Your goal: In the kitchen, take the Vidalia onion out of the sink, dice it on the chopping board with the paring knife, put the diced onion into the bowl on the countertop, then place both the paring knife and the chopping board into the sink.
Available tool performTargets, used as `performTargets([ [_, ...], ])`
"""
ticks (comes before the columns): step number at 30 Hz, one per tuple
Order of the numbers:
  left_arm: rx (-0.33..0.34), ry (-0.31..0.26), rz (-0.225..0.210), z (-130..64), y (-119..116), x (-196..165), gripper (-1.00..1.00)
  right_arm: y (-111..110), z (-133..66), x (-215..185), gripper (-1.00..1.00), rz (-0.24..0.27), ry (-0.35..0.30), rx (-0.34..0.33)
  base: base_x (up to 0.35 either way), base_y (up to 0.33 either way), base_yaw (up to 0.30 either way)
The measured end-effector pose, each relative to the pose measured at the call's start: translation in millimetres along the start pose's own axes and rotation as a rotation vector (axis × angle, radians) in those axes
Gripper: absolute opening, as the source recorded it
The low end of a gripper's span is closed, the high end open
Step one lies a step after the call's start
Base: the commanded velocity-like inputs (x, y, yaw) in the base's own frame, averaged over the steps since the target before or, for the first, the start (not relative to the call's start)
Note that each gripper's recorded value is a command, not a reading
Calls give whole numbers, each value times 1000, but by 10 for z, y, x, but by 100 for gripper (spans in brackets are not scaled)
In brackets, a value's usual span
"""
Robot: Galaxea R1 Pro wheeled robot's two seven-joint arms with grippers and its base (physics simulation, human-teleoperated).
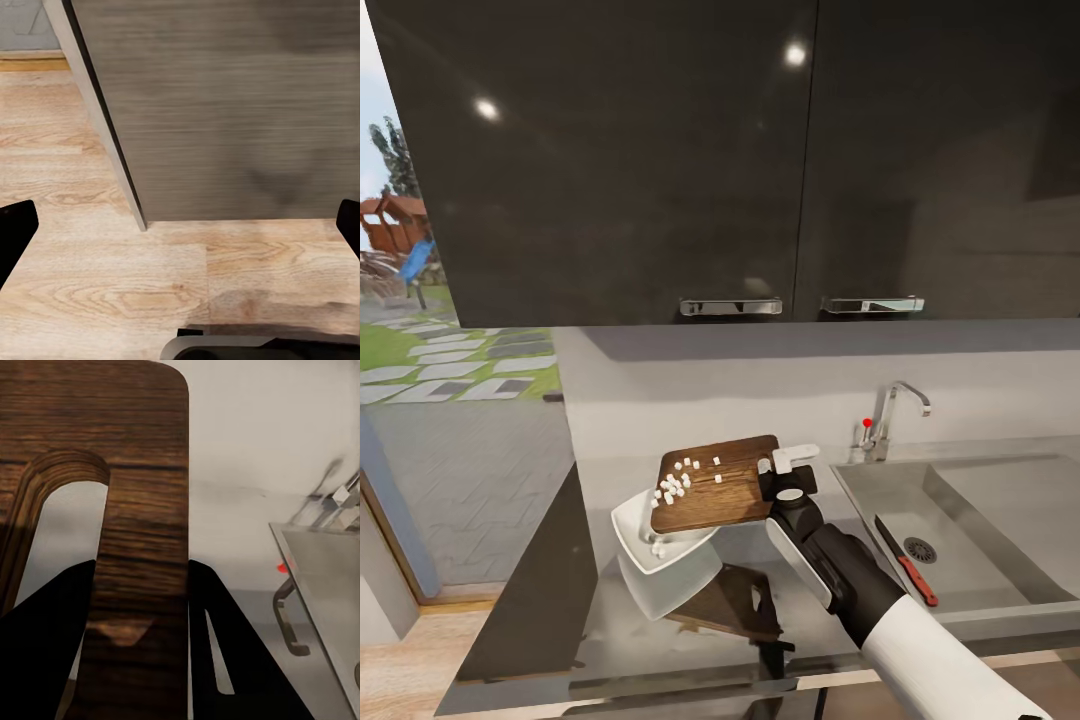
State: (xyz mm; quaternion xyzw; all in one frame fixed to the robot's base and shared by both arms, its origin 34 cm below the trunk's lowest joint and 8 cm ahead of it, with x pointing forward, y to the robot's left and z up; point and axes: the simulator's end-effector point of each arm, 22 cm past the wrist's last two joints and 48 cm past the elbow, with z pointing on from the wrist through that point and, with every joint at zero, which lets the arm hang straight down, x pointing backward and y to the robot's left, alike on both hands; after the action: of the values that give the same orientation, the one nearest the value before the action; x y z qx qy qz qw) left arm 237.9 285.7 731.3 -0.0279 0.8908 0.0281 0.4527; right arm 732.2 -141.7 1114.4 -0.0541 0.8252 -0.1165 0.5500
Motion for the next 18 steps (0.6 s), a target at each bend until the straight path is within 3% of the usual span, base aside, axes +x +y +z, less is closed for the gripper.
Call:
performTargets([
  [18, 0, 0, 0, 0, 0, 0, 100, -20, 2, -22, -100, -6, -11, 9, 0, 0, 0],
])
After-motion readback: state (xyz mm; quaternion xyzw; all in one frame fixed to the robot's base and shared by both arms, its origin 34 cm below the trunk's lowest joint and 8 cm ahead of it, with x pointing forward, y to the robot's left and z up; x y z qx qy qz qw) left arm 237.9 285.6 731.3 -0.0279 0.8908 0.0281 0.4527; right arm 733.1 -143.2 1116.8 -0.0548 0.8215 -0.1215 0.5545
